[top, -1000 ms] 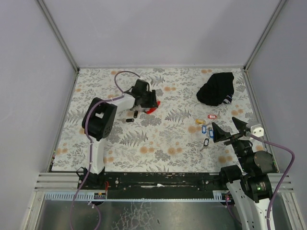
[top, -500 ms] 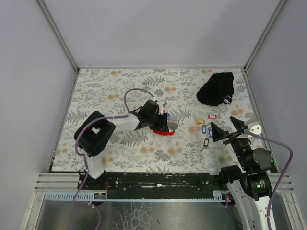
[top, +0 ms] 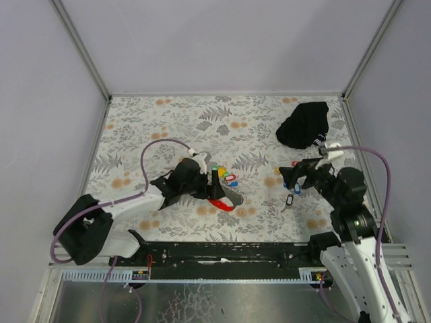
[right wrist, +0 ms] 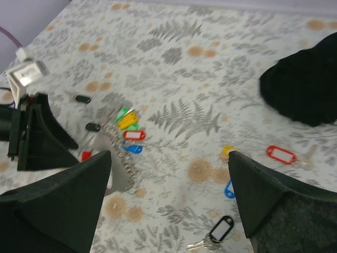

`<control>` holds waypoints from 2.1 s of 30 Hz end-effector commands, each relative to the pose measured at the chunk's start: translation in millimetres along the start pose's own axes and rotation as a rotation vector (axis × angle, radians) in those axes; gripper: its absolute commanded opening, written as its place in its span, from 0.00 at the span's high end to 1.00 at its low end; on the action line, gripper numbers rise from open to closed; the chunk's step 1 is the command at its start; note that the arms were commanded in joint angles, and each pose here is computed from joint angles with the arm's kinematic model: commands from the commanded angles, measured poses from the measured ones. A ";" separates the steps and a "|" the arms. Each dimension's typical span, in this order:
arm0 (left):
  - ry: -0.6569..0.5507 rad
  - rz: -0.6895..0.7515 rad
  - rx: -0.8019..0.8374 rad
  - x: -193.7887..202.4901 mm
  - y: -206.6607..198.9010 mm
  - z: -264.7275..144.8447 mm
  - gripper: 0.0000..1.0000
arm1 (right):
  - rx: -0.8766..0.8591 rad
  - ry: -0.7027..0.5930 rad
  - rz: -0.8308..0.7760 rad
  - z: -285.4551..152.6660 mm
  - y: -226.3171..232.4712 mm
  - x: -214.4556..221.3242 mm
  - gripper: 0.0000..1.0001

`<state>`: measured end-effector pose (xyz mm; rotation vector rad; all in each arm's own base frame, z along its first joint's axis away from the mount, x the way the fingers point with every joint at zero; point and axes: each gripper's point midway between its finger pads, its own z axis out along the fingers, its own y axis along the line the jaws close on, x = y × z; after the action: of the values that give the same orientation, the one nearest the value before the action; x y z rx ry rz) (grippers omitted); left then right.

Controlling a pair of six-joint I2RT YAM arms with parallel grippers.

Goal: Put the keys on the keyring

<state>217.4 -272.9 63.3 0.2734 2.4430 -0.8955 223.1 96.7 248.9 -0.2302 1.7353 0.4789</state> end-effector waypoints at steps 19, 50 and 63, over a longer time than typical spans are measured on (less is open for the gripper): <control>-0.215 -0.280 -0.014 2.9 44.4 -28.7 0.16 | -0.341 0.682 0.235 115.9 64.1 158.3 0.32; -0.145 -0.463 0.048 23.5 38.8 -18.0 0.17 | -0.329 0.822 0.438 137.4 105.5 242.6 0.70; -0.163 -0.554 0.066 27.4 39.6 -19.2 0.17 | -0.420 0.625 0.663 137.6 130.6 195.4 1.00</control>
<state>203.9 -231.4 44.1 -0.4026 2.3720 -1.1418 237.9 274.7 16.4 -0.1271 2.4851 1.2124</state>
